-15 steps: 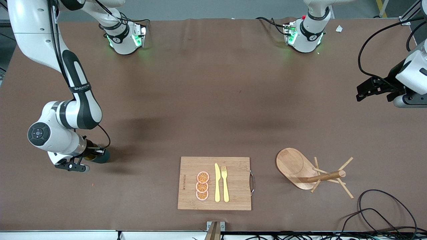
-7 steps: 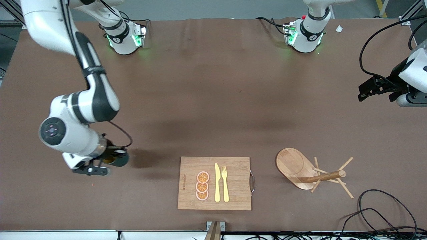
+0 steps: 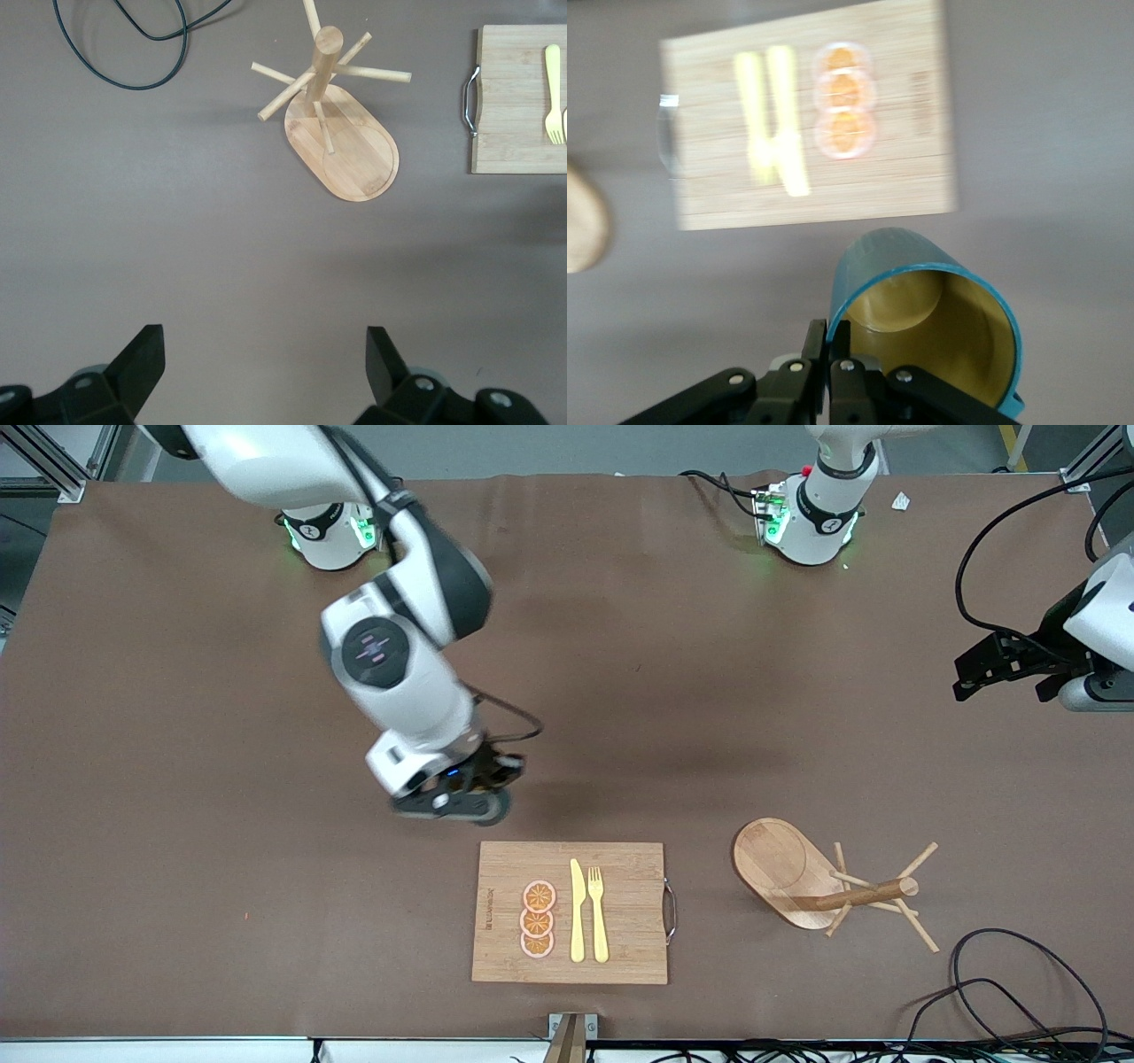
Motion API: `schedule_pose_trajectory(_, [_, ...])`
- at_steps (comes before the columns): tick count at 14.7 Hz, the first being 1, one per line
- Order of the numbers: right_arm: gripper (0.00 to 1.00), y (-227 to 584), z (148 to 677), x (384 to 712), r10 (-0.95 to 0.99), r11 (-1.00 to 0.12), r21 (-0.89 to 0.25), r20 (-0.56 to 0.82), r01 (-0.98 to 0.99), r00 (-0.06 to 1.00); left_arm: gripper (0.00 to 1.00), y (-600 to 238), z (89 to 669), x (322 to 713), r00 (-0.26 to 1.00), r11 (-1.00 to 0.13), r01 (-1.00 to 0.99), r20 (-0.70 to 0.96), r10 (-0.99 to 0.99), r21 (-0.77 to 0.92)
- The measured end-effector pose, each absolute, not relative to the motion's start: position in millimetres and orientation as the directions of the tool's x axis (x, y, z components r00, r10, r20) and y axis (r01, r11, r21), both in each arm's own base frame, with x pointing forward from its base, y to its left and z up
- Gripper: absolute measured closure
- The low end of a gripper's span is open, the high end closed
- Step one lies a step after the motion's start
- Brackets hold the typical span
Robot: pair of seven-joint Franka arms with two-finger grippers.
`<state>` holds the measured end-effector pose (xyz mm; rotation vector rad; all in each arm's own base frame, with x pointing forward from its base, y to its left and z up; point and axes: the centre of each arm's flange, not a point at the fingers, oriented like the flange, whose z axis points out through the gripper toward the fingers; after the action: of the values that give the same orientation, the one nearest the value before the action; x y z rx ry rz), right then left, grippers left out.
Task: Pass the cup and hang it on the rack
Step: 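Carry the teal mug with the right gripper toward the table middle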
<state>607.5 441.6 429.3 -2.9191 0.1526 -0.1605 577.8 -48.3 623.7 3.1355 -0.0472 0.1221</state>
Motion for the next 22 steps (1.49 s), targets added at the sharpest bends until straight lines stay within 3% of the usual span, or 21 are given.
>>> schedule_pose_trajectory(4, [0.96,537,390,561,-0.140,-0.938,-0.337,0.153,-0.081,0.978,0.00,-49,630,578,0.995,-0.999,-0.032,0.093,-0.032,0.003])
schedule_pose_trajectory(9, [0.96,590,334,530,-0.224,-0.897,-0.416,0.134,-0.150,0.965,0.00,-51,650,570,0.993,-0.999,-0.034,0.115,-0.034,0.001])
schedule_pose_trajectory(17, [0.96,636,290,485,-0.220,-0.906,-0.393,0.127,-0.155,0.967,0.00,-58,648,570,0.993,-0.999,-0.046,0.110,-0.046,0.001])
schedule_pose_trajectory(22, [0.92,640,271,478,-0.196,-0.922,-0.363,0.144,-0.132,0.970,0.00,-61,648,566,0.995,-0.999,-0.053,0.082,-0.053,-0.001])
